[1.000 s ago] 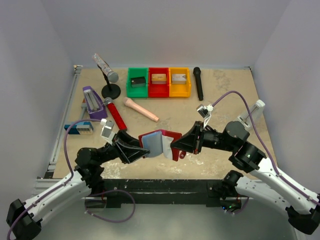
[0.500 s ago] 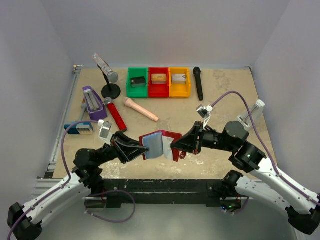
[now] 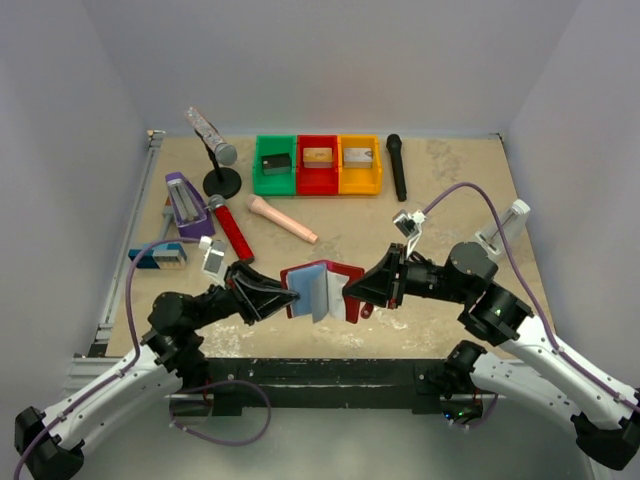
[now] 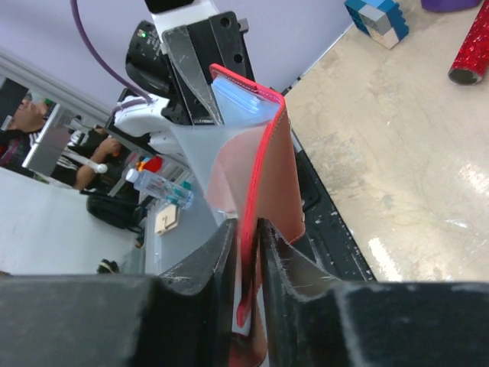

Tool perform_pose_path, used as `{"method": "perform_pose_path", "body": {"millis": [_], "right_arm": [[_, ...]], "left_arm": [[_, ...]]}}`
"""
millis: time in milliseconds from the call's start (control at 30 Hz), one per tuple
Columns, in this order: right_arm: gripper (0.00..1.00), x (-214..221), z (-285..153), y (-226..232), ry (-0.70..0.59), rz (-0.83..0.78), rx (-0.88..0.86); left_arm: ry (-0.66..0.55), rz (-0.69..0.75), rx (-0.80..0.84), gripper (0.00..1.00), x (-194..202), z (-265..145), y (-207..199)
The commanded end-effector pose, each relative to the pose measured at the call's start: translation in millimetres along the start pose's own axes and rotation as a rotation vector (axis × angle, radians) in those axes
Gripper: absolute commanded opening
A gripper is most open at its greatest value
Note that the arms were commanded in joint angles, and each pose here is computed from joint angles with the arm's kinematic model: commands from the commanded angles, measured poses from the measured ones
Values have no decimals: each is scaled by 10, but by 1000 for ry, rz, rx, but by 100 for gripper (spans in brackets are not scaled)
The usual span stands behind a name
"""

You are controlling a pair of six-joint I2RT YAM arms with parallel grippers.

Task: Take the credit cards out of the card holder
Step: Open the card holder at the center of the board.

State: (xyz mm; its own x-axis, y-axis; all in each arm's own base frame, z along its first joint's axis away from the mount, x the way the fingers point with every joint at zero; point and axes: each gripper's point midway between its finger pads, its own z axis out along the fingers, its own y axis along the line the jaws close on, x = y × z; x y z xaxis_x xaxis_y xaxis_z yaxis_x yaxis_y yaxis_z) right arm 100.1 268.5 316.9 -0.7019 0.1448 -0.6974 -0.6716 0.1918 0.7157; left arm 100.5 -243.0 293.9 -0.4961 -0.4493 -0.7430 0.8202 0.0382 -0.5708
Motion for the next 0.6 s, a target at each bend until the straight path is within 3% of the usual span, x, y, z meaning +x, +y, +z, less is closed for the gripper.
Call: {"method": "perform_pose_path", "body": {"millis": [0,67,167,367,433,567], "right_arm": [[34,-51,-14,50,-3,-47,-17],[52,-46,-16,12,-5,-44,3],[68,-42,-12,-73,-8,-41,44],[79,-69,12,-221,-24,-29,114],[96,-103,22,-232,-38,-28,123],[99,-146,114,-225,-21,-11,116]], "left_arm": [[77,30,-89,0,-175,106,-67],[141,34,-170,0,-195,130,-10],[204,46,-307,0,-231,97,103],[222,67,-487,0,-334,44,227],[249,68,-514,0,-308,55,230],[269,66,-496,0,-298,145,150]]}}
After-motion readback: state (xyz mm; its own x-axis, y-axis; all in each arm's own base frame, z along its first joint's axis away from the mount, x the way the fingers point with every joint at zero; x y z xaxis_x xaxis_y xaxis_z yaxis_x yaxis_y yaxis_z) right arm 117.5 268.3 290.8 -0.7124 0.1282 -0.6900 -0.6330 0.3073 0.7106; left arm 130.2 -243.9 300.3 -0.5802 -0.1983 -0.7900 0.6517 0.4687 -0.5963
